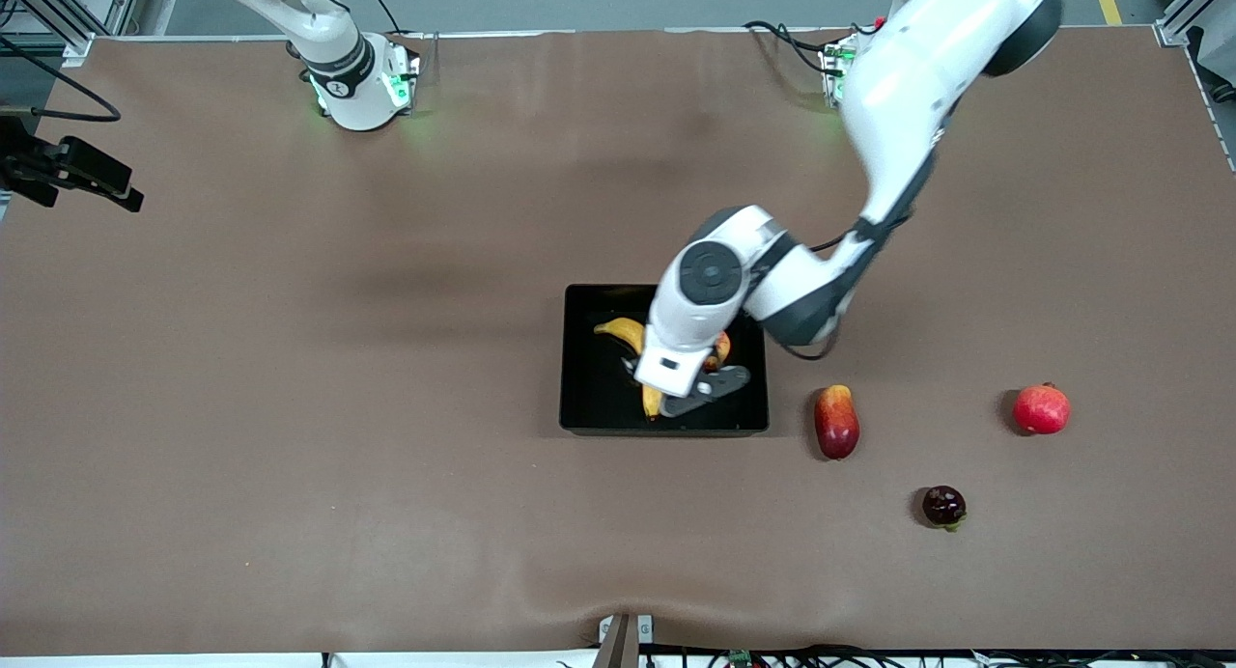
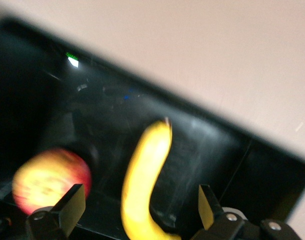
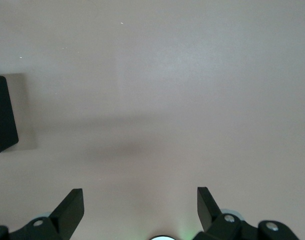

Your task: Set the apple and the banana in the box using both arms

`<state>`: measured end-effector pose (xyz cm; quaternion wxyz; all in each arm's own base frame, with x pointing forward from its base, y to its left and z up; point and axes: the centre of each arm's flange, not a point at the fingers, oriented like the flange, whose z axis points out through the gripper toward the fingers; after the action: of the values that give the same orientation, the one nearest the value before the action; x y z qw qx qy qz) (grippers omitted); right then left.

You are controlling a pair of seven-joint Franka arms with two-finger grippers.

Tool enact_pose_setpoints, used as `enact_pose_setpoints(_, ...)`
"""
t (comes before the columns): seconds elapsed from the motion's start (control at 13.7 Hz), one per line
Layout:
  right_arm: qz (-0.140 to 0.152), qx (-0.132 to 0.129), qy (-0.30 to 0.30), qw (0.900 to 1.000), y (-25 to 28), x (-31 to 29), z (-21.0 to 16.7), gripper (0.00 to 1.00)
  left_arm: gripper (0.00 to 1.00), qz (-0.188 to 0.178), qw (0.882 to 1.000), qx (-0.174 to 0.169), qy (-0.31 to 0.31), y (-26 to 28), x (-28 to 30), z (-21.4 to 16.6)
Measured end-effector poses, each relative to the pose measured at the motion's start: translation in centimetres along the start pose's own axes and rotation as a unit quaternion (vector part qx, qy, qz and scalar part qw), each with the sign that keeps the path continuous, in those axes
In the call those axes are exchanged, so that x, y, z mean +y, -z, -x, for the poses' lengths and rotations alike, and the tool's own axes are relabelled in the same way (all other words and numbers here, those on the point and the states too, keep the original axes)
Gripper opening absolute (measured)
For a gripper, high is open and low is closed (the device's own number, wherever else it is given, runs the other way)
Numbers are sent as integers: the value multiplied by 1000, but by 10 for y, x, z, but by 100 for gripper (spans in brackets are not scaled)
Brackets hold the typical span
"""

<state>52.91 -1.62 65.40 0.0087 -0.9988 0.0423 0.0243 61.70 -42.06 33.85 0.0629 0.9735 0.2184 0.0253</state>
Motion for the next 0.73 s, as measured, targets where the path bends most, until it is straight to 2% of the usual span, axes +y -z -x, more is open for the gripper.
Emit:
enact_pose_setpoints(0.15,0,0,2,1000,0,-2,0,100,100,-16,999,31,10,81,-39,-50)
enact_pose_setpoints(0.36,0,0,3,1000,0,-3,0,100,100,-49,997,61,19,172,-106,-98)
enact_pose_setpoints(0.51,0,-2,5,1000,-1,-3,0,100,100,-75,995,62,-19,209,-147,-119)
enact_pose_setpoints(0.73,-1,-7,9,1000,-2,-5,1,100,100,-105,992,35,-67,246,-188,-124)
